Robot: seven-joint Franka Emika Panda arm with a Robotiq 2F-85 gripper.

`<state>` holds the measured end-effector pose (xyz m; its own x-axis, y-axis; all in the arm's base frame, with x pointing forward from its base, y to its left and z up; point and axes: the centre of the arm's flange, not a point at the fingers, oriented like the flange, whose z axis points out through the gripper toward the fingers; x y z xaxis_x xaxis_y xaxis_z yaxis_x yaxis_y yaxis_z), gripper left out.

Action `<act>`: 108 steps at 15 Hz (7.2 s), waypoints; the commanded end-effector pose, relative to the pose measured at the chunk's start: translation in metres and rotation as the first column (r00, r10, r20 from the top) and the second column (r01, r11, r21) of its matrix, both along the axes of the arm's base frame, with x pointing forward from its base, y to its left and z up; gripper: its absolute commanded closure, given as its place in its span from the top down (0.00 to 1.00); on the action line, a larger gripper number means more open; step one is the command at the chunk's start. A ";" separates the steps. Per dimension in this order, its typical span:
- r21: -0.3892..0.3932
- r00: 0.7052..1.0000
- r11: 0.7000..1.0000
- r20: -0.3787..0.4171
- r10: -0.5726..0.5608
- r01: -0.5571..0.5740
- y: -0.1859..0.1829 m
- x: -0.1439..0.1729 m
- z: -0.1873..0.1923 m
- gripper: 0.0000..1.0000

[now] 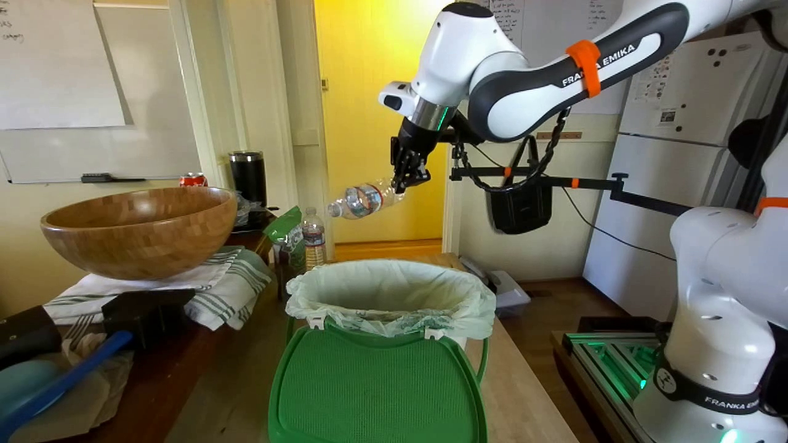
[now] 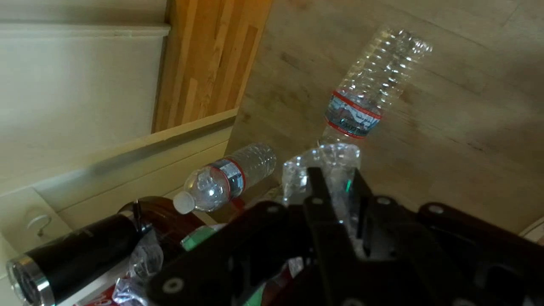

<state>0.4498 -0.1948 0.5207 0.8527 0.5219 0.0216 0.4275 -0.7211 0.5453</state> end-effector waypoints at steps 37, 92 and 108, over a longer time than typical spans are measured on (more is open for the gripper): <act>-0.329 0.934 0.875 -0.148 0.324 -0.356 0.092 -0.013 0.024 1.00; 0.445 0.940 0.829 -0.194 -0.281 0.340 -0.127 0.109 -0.243 0.93; 0.462 0.934 0.821 -0.275 -0.227 0.335 -0.107 0.110 -0.225 0.57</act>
<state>0.5636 -0.3083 0.2871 0.9796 0.1987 0.0295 0.1983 -0.9800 0.0177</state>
